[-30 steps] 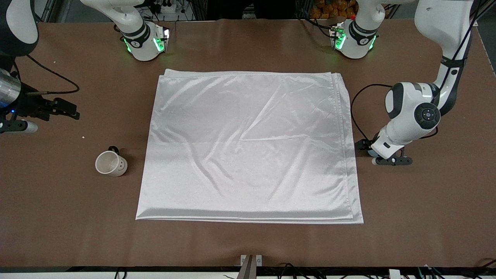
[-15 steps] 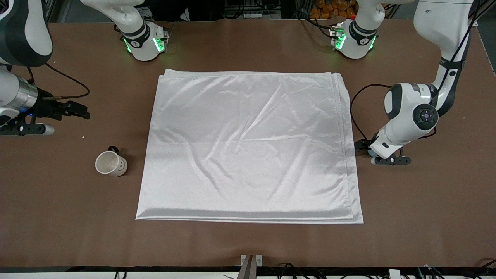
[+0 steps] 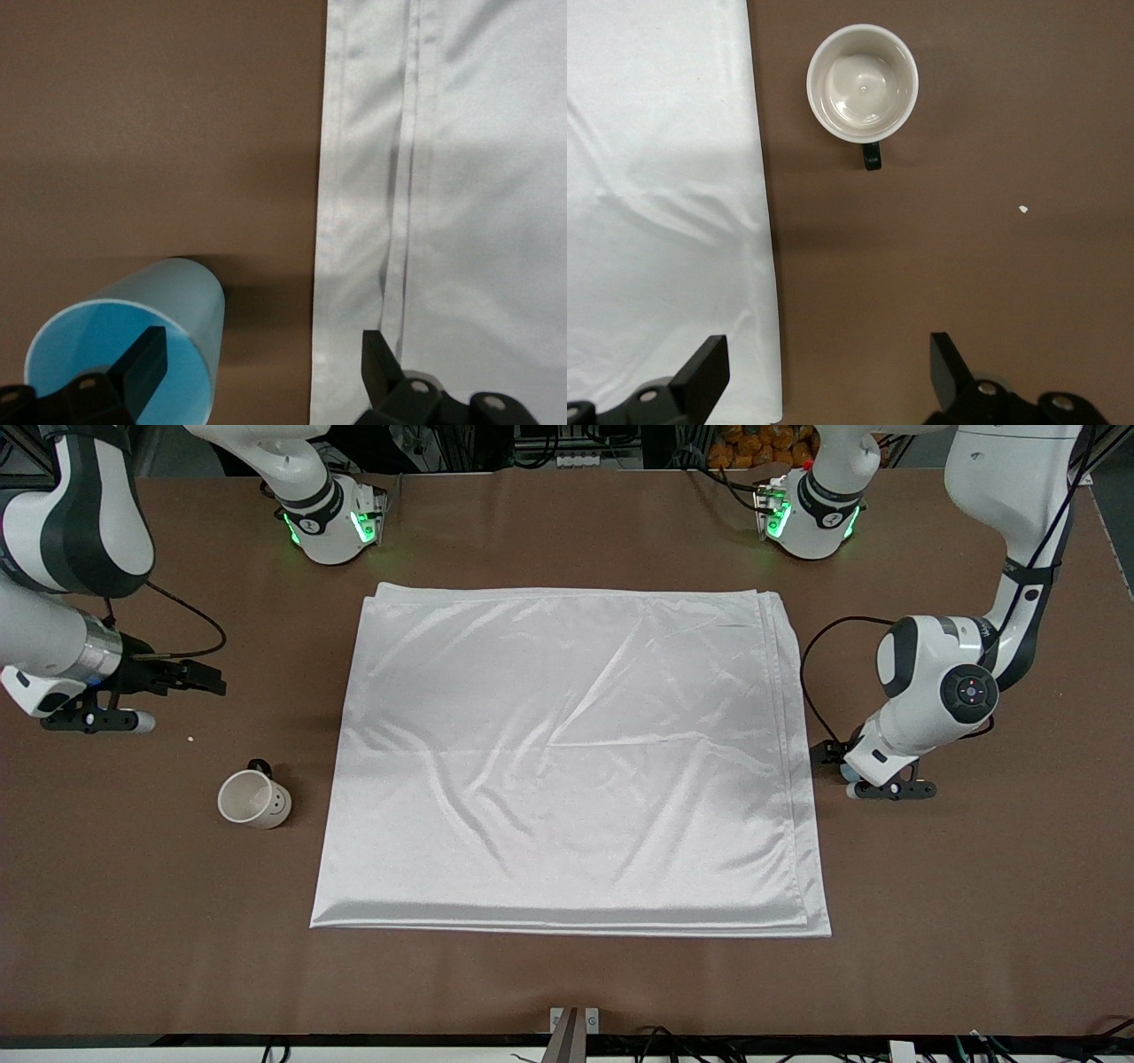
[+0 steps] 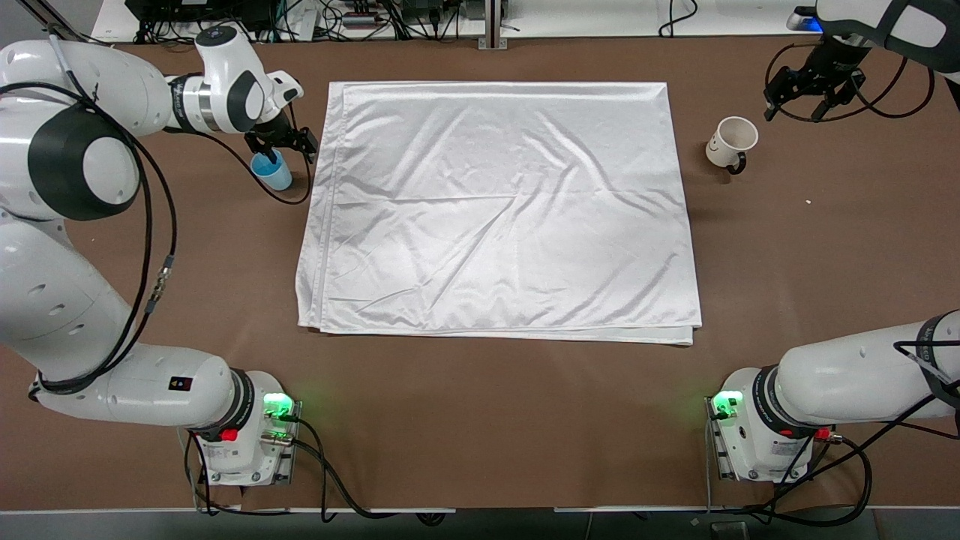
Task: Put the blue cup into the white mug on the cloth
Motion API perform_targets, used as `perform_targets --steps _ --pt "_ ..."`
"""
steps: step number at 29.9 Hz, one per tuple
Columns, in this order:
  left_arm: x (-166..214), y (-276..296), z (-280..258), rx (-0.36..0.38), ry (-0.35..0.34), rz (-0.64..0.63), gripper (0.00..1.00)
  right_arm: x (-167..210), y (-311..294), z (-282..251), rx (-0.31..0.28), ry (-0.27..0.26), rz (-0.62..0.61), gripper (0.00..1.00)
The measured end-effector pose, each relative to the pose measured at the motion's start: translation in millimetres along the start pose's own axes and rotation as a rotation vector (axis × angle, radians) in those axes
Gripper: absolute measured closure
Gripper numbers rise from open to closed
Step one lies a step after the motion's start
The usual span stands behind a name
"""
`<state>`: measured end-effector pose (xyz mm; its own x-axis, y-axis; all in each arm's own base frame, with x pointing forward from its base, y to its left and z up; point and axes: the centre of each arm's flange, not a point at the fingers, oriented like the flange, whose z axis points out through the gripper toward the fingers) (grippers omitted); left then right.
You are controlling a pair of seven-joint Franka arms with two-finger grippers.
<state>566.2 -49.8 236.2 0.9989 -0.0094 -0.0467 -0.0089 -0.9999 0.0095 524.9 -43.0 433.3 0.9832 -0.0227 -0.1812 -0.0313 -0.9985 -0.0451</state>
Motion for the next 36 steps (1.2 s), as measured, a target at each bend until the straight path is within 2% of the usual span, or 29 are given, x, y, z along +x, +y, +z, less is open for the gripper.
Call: perform_targets --steps 8,9,12,15,16,21,27,28,29,31,36 --pt "-3.9 -2.6 5.0 0.002 -0.012 -0.004 0.09 -4.0 -2.2 23.3 -0.001 -0.007 -0.004 0.00" --pt "-4.4 -3.1 5.7 0.002 -0.014 -0.005 0.09 -4.3 -2.3 26.0 -0.001 -0.005 -0.004 0.00" --pt "-5.2 -4.5 6.7 0.002 -0.016 -0.007 0.18 -5.7 -2.7 34.1 -0.002 0.009 -0.005 0.00" --pt "-5.3 -5.6 7.0 0.002 -0.017 -0.009 0.19 -7.5 -3.4 42.3 -0.004 0.026 -0.006 0.00" --pt "-5.4 -6.1 7.1 0.002 -0.017 -0.010 0.26 -8.1 -3.6 44.6 -0.004 0.029 -0.007 0.00" --pt "-5.4 -9.9 7.3 0.002 -0.018 -0.017 0.51 -8.9 -3.7 52.9 -0.006 0.049 -0.007 0.00" --pt "-5.1 -12.8 7.1 0.002 -0.017 -0.022 0.77 -10.3 -2.6 72.9 -0.010 0.096 -0.005 0.00" --pt "-5.0 -13.0 6.9 0.002 -0.016 -0.022 0.86 -10.9 -2.4 76.7 -0.011 0.103 -0.005 0.00" --pt "-4.5 -14.0 5.7 0.002 -0.014 -0.024 0.90 -11.4 -2.3 80.0 -0.012 0.110 -0.005 0.00" --pt "-3.5 -16.0 1.5 0.002 -0.006 -0.027 0.94 -11.9 -2.0 85.9 -0.013 0.123 -0.004 0.00" --pt "-2.8 -18.0 -3.3 0.001 0.002 -0.031 0.96 -8.7 -0.4 101.6 -0.019 0.159 -0.002 0.00"
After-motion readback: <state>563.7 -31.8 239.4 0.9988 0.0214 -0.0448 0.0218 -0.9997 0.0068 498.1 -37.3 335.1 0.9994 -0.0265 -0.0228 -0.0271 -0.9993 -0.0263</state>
